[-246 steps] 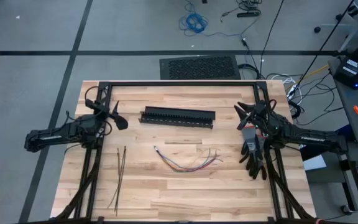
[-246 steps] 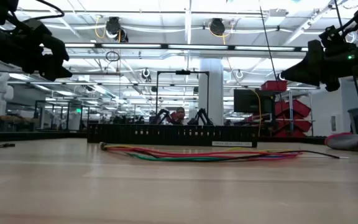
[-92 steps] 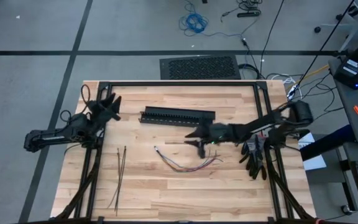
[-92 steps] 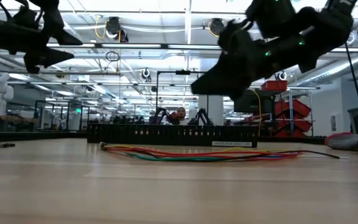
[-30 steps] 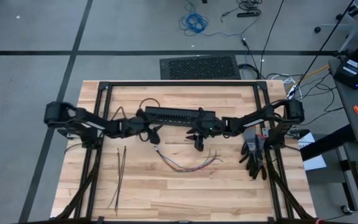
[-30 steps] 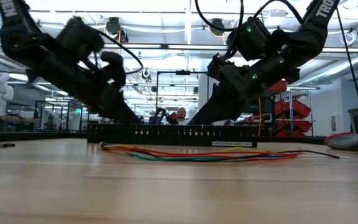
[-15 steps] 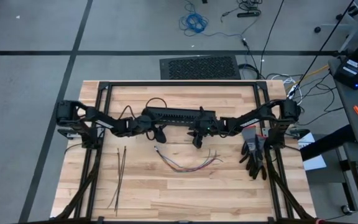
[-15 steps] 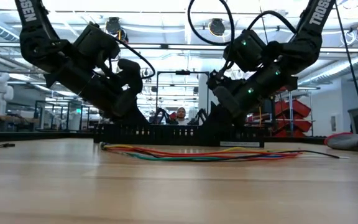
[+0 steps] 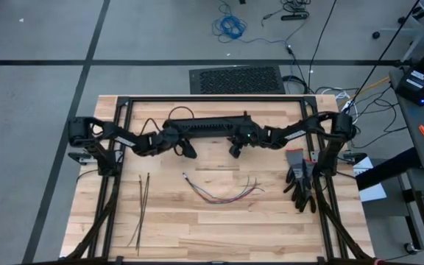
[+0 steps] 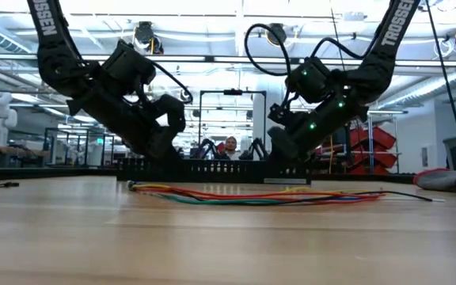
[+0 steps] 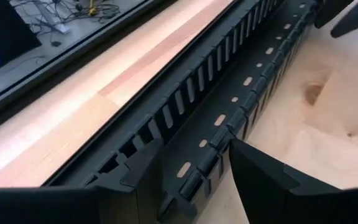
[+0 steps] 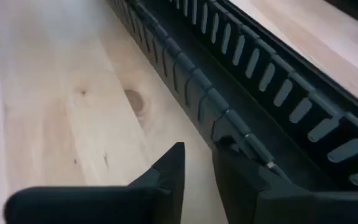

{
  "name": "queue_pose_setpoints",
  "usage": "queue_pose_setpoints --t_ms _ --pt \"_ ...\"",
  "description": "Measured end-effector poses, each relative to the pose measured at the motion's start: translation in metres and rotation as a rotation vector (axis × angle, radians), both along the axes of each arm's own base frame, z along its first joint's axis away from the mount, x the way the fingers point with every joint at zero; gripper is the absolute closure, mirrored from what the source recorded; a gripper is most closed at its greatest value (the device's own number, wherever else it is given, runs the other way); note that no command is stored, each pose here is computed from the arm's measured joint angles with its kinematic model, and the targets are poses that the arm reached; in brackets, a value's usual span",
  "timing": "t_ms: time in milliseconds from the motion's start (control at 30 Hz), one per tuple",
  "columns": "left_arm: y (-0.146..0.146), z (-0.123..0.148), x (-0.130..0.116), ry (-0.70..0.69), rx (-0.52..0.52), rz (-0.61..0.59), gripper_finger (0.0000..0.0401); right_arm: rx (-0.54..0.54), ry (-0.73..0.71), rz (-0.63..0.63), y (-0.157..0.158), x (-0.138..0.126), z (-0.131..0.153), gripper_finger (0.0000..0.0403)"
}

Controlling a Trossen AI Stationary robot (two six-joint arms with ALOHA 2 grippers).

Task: Ziptie cables
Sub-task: Wrap the zip tie around the cable wires

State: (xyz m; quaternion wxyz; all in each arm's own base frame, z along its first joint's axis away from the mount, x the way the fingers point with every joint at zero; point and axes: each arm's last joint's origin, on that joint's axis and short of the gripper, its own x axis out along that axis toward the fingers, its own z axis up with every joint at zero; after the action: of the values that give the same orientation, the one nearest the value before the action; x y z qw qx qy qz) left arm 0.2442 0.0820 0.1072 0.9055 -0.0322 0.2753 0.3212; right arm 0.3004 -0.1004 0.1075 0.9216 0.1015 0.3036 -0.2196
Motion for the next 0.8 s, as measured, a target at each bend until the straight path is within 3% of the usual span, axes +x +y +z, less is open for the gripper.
queue_pose_setpoints --t_ms 133,367,500,800 --pt "-0.014 0.012 0.0 -0.033 -0.003 -0.046 0.0221 0.019 0.0 0.029 0.013 0.004 0.0 0.0356" --pt "-0.034 0.052 -0.002 -0.159 0.093 -0.132 0.0221 0.014 -0.055 0.113 0.037 0.013 0.004 0.0396" --pt "-0.041 0.067 -0.006 -0.205 0.108 -0.156 0.0221 0.005 -0.077 0.12 0.039 0.014 0.006 0.0401" --pt "-0.052 0.065 -0.01 -0.16 0.065 -0.184 0.0221 -0.003 -0.104 0.115 0.037 0.016 0.008 0.0399"
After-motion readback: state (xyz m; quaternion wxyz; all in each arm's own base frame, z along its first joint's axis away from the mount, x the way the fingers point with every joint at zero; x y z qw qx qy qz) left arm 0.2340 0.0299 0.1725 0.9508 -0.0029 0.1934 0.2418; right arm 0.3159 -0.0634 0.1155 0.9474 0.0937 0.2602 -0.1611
